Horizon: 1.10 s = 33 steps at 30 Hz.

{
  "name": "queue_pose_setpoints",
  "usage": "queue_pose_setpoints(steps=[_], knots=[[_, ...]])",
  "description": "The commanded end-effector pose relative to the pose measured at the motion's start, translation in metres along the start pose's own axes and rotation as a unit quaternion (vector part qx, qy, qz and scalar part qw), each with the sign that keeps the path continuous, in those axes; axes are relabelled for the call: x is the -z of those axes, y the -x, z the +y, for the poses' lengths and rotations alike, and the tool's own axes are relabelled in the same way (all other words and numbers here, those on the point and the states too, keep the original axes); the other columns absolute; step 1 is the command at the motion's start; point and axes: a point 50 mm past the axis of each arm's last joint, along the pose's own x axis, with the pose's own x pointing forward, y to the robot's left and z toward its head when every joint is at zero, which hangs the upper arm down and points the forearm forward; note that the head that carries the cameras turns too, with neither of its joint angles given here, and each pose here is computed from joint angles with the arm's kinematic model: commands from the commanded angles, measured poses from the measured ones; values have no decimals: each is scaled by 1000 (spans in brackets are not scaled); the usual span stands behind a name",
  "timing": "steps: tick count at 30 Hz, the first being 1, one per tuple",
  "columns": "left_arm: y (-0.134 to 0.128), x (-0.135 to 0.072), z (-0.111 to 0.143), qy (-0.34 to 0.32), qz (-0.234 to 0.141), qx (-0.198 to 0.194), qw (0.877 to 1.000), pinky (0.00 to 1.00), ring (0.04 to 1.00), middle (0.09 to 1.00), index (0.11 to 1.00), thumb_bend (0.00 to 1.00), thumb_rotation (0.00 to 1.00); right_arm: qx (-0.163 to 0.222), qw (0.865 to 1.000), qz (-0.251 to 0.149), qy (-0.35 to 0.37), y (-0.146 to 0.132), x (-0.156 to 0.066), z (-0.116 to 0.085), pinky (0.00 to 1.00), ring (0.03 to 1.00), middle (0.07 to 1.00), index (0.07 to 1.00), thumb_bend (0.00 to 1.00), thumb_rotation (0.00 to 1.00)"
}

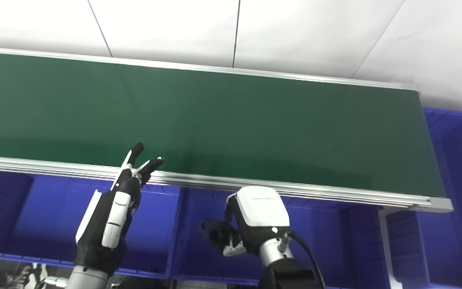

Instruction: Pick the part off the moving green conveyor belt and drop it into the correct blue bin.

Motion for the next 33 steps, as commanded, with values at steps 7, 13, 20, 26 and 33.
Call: queue_pose_setpoints(steps=[7, 13, 20, 26, 33], knots=[[2, -7, -2, 0, -14, 3, 1000, 970, 937, 879, 1000, 570, 1000, -13, 999, -28, 21, 0, -30, -6, 812, 836, 882, 871, 1000, 735], [4, -5, -2, -5, -19, 2, 1000, 944, 921, 874, 1000, 554, 1000, -11, 999, -48, -7, 10, -29, -14, 711, 789, 863, 876, 1000, 874], [8, 0, -3, 1, -22, -9, 1000, 979, 925, 891, 1000, 568, 1000, 9, 939, -102, -327, 60, -39, -52, 512, 651, 762, 811, 814, 1000], [7, 6, -2, 17, -25, -15, 999, 1000, 949, 935, 1000, 569, 1000, 130, 690, -125, -701, 92, -76, -38, 712, 757, 789, 760, 752, 940], [9, 13, 5, 19, -36, -21, 999, 1000, 995, 996, 1000, 525, 1000, 280, 680, -110, -669, 56, -67, 13, 889, 887, 906, 887, 700, 1000]])
